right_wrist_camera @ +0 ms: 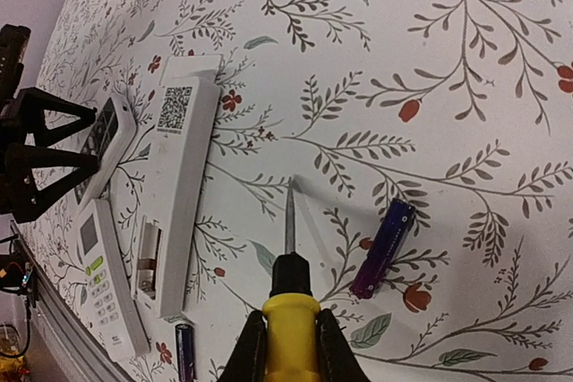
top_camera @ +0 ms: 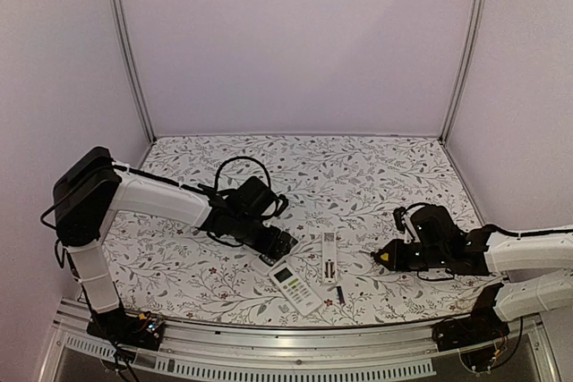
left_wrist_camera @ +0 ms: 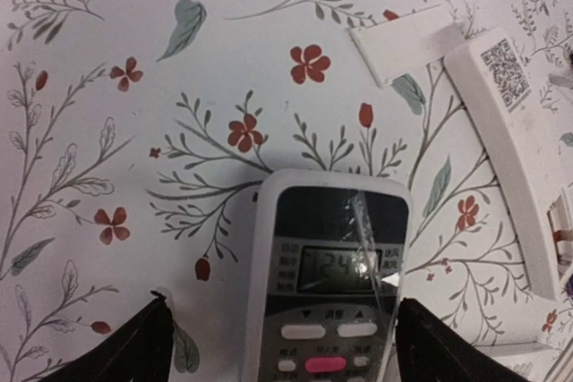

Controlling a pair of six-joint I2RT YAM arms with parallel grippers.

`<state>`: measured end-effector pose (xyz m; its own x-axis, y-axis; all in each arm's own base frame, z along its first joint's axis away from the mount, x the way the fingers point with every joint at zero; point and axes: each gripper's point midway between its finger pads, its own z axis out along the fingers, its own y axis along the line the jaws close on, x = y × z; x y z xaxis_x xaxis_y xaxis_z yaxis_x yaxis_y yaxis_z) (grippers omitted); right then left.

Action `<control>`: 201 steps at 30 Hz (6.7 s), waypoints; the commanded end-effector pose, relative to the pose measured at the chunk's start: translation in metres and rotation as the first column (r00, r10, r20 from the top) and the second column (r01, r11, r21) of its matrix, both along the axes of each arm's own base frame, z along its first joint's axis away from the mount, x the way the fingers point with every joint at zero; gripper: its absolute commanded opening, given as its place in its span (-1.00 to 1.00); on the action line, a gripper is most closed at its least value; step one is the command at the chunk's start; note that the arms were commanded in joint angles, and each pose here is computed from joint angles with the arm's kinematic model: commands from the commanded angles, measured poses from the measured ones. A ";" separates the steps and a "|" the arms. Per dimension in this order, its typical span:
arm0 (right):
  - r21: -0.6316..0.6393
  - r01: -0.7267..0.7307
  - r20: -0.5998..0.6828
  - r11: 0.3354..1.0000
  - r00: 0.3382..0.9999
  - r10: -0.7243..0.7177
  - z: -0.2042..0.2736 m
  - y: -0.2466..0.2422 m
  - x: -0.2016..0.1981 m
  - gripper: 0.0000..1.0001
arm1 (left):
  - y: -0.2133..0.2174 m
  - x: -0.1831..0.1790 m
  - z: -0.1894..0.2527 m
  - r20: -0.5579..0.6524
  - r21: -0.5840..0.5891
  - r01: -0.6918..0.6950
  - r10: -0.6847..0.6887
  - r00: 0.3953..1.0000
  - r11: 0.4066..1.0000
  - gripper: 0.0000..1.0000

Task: Unload the batteries from the remote control

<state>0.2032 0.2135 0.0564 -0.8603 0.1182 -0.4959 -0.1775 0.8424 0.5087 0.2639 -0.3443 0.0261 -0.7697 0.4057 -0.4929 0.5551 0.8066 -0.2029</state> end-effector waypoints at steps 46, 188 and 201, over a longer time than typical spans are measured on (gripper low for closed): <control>0.109 -0.348 0.443 0.931 0.855 0.267 0.146 0.185 -0.002 0.77 | -0.003 0.019 0.180 -0.053 -0.731 -0.250 0.312 0.949 0.635 -0.30; -0.004 -0.315 0.415 0.949 0.863 0.288 0.087 0.201 -0.005 -0.14 | 0.038 0.043 0.187 -0.018 -0.846 -0.238 0.420 0.908 0.477 -0.40; 0.239 -0.385 0.563 0.892 0.803 0.196 0.190 0.166 -0.006 0.98 | 0.025 -0.017 0.266 0.257 -0.914 0.180 0.175 0.951 0.363 -0.38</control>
